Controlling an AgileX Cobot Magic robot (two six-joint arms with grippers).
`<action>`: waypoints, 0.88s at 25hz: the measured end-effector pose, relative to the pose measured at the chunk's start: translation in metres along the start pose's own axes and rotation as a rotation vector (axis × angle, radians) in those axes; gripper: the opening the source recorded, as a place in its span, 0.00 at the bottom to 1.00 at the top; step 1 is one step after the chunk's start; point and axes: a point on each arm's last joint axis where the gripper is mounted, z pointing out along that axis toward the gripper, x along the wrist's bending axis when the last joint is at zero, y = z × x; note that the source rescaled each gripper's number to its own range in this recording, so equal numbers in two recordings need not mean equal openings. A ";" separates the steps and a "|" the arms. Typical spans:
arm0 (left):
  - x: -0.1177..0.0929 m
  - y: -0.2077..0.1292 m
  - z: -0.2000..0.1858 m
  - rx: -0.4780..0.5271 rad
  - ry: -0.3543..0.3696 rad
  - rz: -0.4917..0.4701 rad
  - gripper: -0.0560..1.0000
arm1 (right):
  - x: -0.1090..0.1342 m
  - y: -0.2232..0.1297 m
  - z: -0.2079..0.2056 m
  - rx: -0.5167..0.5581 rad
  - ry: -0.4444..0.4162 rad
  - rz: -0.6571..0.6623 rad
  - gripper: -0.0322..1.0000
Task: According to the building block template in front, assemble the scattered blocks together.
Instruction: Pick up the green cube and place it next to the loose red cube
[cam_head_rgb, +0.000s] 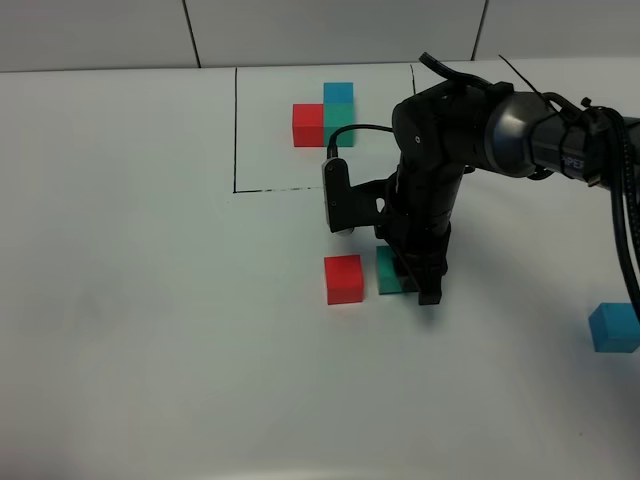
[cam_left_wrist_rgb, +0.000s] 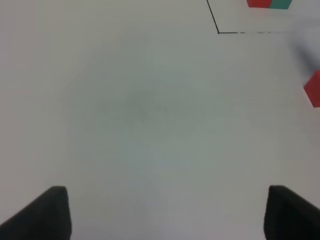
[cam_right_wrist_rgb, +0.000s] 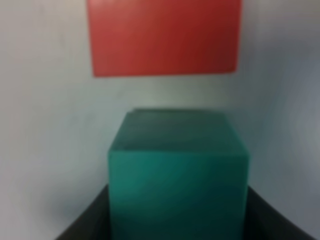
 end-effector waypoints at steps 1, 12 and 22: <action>0.000 0.000 0.000 0.000 0.000 0.000 0.77 | 0.000 0.001 0.002 0.002 0.003 -0.001 0.04; 0.000 0.000 0.000 0.000 0.000 0.000 0.77 | 0.003 0.009 0.008 0.004 0.013 -0.004 0.04; 0.000 0.000 0.000 0.000 0.001 0.000 0.77 | 0.004 0.013 0.012 0.019 0.013 -0.018 0.04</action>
